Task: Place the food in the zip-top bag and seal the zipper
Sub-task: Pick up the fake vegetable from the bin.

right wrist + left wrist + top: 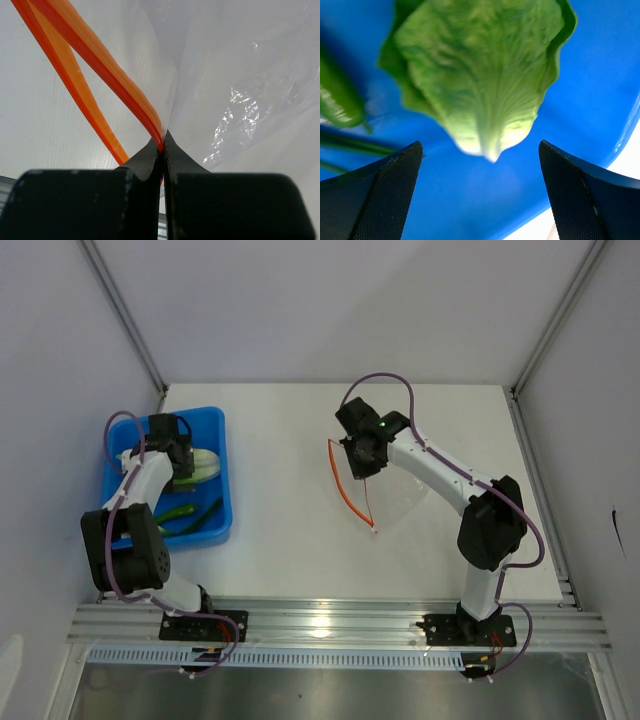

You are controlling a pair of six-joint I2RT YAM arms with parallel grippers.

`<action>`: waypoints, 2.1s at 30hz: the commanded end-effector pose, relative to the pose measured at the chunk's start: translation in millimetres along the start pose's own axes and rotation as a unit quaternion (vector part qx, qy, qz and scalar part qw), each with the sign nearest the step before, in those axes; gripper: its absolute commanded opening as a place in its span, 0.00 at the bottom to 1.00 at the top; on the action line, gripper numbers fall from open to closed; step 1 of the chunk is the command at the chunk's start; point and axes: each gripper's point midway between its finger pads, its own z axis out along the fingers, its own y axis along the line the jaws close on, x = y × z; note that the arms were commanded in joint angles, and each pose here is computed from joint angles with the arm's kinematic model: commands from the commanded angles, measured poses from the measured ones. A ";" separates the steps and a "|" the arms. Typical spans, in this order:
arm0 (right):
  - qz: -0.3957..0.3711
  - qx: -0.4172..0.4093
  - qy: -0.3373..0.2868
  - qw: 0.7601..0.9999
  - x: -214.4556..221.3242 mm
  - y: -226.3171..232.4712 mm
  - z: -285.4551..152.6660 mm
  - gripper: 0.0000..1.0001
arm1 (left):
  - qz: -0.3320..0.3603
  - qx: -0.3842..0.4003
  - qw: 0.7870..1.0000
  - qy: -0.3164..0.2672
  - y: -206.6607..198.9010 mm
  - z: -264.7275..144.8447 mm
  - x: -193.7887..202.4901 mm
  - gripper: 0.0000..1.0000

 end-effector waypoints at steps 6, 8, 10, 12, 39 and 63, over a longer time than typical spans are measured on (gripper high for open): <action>-0.012 0.006 -0.005 1.000 -1.1 -1.5 0.5 0.00 | 0.000 0.051 0.998 0.022 -26.2 26.7 5.3 1.00; -0.010 0.010 -0.004 1.000 0.0 -3.2 2.5 0.00 | -0.001 0.049 0.998 0.027 -26.9 29.2 5.1 1.00; -0.011 0.010 -0.003 1.000 0.6 -2.6 3.3 0.00 | -0.002 0.034 0.999 0.025 -25.8 33.6 3.5 1.00; -0.013 0.010 -0.003 1.000 1.0 -2.8 3.4 0.00 | -0.001 0.023 1.000 0.019 -28.8 35.1 0.6 1.00; -0.015 0.025 -0.003 1.000 3.5 -1.3 -5.4 0.00 | 0.082 -0.037 0.995 0.037 -17.2 52.3 8.2 0.10; 0.042 0.018 -0.015 0.999 -9.9 -19.4 -19.3 0.00 | 0.181 0.220 0.958 0.033 -15.9 -137.0 18.0 0.01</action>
